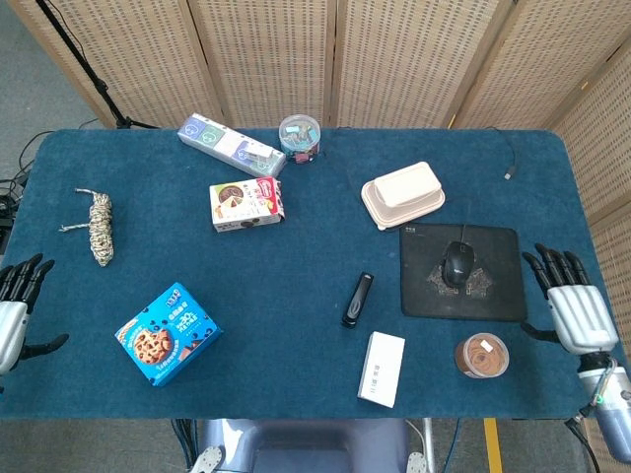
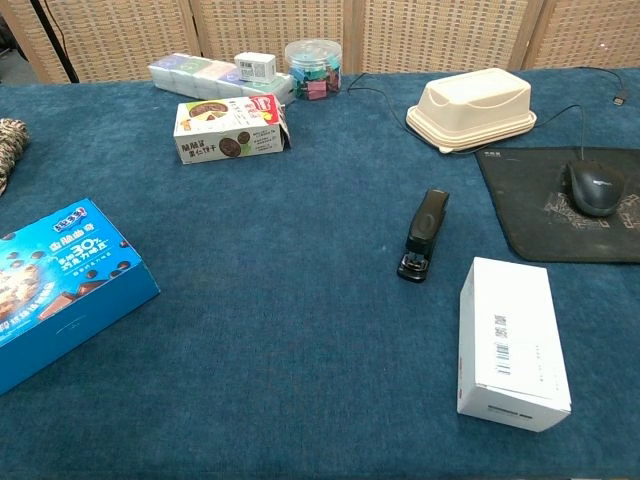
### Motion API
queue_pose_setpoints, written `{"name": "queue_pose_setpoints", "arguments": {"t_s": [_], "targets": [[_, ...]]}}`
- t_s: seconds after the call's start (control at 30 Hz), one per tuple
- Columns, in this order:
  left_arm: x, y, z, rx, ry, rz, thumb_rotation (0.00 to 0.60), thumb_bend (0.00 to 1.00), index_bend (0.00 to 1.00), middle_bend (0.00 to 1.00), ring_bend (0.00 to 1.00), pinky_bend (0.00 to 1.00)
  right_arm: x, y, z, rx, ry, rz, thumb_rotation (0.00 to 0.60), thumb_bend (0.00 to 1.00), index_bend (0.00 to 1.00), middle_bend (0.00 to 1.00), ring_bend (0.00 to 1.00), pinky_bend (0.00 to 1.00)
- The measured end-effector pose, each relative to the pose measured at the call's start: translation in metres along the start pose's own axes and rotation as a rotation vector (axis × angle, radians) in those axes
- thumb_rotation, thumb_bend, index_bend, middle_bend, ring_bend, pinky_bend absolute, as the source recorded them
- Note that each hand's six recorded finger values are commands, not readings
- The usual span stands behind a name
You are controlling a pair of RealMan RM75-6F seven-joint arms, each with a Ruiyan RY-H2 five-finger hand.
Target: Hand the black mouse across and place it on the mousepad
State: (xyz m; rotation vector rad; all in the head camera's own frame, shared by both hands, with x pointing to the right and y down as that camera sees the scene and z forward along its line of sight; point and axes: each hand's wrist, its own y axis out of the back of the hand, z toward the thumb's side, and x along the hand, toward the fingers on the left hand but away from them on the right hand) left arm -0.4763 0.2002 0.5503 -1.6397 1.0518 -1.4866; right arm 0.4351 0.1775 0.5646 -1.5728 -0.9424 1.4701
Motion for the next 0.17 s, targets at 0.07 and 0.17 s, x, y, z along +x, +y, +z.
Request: {"name": "queue_pose_setpoints", "arguments": {"t_s": [0.07,0.17], "targets": [[-0.002,0.0,-0.002,0.002,-0.001,0.007,0.6,0.1,0.0,0.0,0.0,0.0,0.013,-0.003,-0.005,-0.02,-0.036,-0.012,0.6,0.0,0.0,0.0,0.0,0.0],[-0.004,-0.001,-0.005,0.008,0.0,0.014,0.6,0.1,0.0,0.0,0.0,0.0,0.025,-0.008,-0.006,-0.019,-0.069,-0.026,0.6,0.0,0.0,0.0,0.0,0.0]]}}
